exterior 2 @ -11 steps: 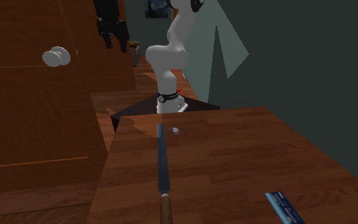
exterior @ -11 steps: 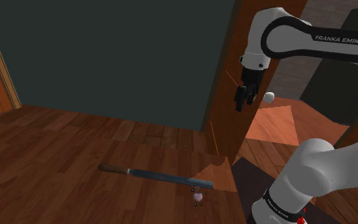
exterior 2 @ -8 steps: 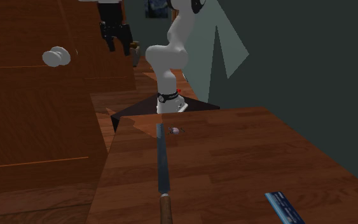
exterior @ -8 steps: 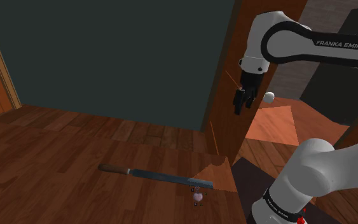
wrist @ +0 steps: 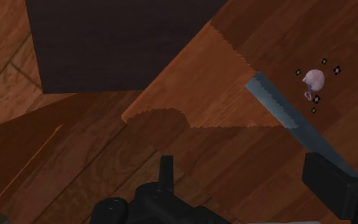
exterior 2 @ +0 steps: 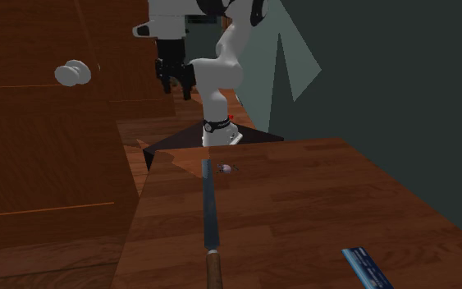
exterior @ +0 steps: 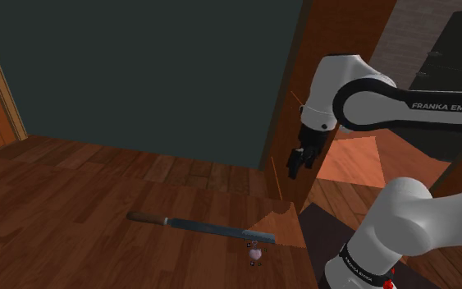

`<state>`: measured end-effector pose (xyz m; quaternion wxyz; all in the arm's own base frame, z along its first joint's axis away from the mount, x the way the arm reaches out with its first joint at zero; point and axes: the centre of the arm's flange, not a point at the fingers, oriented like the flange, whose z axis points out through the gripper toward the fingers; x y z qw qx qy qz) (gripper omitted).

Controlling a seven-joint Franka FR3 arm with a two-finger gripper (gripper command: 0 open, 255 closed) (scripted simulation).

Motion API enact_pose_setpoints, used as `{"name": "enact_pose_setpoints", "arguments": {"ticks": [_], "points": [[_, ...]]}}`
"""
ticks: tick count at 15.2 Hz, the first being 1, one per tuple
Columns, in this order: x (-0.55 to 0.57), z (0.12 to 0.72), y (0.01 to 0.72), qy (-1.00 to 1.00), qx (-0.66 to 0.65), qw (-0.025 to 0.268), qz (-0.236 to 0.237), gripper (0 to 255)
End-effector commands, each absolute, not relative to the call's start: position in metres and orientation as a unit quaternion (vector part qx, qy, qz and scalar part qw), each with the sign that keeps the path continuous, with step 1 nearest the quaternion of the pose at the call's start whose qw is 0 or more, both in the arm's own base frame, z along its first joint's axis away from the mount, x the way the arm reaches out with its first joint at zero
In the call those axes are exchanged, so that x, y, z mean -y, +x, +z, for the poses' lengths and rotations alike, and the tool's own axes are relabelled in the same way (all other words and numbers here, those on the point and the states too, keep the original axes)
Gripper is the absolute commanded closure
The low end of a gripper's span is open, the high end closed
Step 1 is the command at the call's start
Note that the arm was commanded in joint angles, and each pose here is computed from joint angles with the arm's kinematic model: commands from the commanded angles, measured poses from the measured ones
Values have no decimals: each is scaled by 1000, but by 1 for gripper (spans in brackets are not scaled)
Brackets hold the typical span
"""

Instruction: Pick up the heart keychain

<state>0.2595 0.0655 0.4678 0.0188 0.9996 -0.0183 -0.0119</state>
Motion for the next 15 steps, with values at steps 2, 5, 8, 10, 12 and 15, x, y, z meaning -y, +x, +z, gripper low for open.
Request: {"name": "enact_pose_setpoints", "arguments": {"ticks": [2,5,8,10,12,15], "points": [[-90,441,252,1000,24,13,1,0],[-115,412,244,999,29,9,13,0],[-141,383,237,999,33,4,26,0],[-158,363,233,999,36,1,34,0],[-175,344,229,998,39,-3,42,0],[-201,315,224,998,44,-7,54,0]]}}
